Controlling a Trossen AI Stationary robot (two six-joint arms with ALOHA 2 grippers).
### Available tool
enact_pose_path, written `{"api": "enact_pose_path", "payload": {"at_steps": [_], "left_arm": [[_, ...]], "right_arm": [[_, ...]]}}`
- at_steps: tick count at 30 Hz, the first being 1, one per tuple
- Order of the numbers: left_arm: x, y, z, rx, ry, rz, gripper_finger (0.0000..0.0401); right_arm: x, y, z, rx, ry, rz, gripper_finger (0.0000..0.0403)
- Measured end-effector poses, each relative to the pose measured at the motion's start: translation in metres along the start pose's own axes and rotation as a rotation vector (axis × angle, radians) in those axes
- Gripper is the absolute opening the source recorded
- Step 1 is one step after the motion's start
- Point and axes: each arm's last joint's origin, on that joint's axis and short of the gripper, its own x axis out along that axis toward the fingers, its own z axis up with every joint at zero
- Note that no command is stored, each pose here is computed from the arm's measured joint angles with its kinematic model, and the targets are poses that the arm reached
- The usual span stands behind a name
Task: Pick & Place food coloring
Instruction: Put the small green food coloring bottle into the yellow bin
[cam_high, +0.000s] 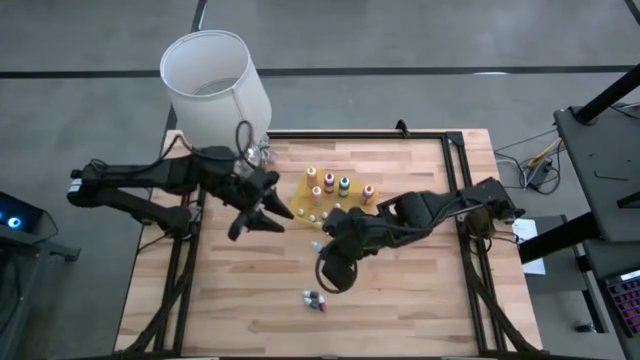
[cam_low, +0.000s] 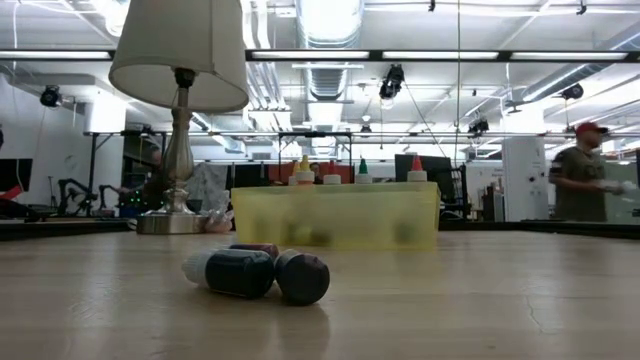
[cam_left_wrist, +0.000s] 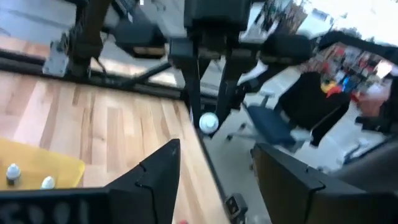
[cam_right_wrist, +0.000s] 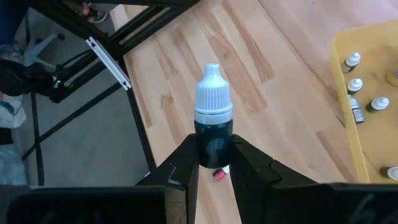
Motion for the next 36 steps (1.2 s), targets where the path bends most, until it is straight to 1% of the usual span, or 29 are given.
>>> {"api": "enact_pose_path", "payload": {"at_steps": [4, 9, 14, 20, 24, 29, 36], "left_arm": [[0.014, -0.001, 0.008, 0.027, 0.085, 0.009, 0.0174], [0.027, -0.003, 0.022, 0.065, 0.154, 0.021, 0.0174], [0.038, -0.005, 0.032, 0.107, 0.165, 0.037, 0.0174], [0.056, 0.000, 0.020, 0.093, 0.243, 0.040, 0.0174], [0.064, 0.002, 0.016, 0.085, 0.261, 0.053, 0.0171], [0.068, 0.003, 0.016, 0.066, 0.258, 0.056, 0.0158], [0.069, 0.002, 0.021, 0.088, 0.204, 0.061, 0.0152]], "right_arm": [[0.001, -0.004, 0.003, -0.005, 0.019, 0.008, 0.0065], [0.001, -0.008, 0.007, -0.007, 0.032, 0.012, 0.0065], [0.002, -0.011, 0.010, -0.012, 0.030, 0.009, 0.0065], [0.002, -0.013, 0.012, -0.027, 0.027, 0.005, 0.0065], [0.002, -0.013, 0.013, -0.030, 0.027, 0.005, 0.0065], [0.002, -0.013, 0.013, -0.038, 0.027, 0.006, 0.0065], [0.002, -0.013, 0.013, -0.037, 0.026, 0.006, 0.0065]]}}
